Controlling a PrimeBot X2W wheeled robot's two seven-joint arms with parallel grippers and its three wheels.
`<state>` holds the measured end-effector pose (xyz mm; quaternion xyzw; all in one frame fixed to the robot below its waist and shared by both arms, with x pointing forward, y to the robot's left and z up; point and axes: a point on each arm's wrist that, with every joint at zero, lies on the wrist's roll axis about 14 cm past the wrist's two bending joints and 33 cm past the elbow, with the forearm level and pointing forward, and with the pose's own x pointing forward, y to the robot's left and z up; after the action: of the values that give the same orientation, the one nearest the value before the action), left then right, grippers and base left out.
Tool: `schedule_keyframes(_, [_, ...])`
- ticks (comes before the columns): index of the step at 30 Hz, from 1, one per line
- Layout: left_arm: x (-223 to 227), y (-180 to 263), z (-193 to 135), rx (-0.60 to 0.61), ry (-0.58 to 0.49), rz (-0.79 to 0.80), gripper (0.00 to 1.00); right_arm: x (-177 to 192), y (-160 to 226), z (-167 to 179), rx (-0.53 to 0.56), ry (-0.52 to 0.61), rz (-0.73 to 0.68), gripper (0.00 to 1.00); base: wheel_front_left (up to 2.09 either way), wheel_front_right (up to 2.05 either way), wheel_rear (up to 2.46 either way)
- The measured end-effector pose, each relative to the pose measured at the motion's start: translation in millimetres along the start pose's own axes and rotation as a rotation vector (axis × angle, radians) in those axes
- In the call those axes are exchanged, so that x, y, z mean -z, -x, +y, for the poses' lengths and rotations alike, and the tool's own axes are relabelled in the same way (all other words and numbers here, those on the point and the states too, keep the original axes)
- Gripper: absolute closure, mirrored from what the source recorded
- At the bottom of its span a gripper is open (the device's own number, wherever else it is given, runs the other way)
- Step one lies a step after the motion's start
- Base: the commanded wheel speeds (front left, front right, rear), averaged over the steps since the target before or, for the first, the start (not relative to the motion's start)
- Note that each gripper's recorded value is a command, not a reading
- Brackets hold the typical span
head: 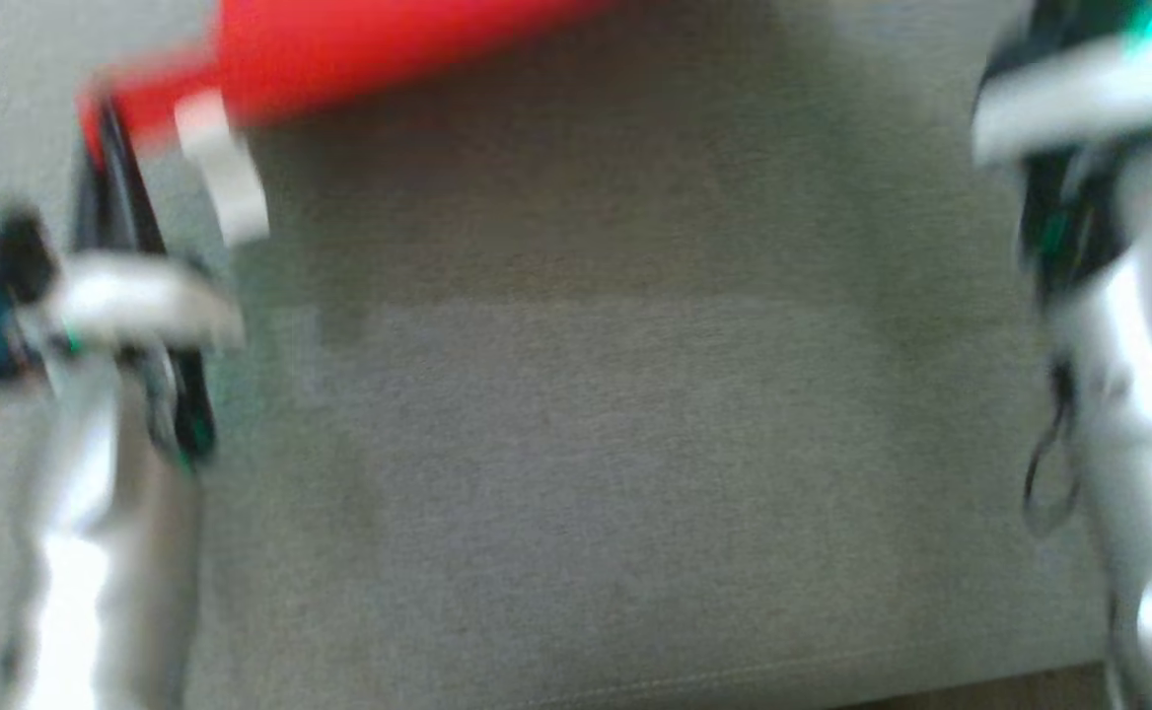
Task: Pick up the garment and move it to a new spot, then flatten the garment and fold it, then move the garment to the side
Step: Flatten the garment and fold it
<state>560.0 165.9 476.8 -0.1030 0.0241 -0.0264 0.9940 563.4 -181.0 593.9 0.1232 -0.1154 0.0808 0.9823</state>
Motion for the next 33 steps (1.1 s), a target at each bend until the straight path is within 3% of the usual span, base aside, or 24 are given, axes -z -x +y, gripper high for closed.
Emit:
schedule_keyframes(6, [98, 82, 4, -0.092, 0.137, 0.236, 1.0, 75, 117, -26, 0.151, -0.159, 0.211, 1.0, 0.0, 0.0, 0.0])
schedule_keyframes(13, [110, 128, 7, -0.113, 0.133, 0.275, 1.0, 110, 210, -15, 0.227, -0.236, 0.351, 1.0, 0.0, 0.0, 0.0])
schedule_keyframes(24, [119, 199, 21, -0.141, 0.141, 0.318, 1.0, 128, 293, 5, 0.303, -0.326, 0.442, 1.0, 0.0, 0.0, 0.0])
schedule_keyframes(29, [129, 223, 12, -0.124, 0.173, 0.35, 1.0, 124, 305, 5, 0.317, -0.347, 0.438, 1.0, 0.0, 0.0, 0.0])
schedule_keyframes(33, [124, 221, 5, -0.105, 0.176, 0.333, 1.0, 113, 293, 4, 0.307, -0.35, 0.4, 1.0, 0.0, 0.0, 0.0])
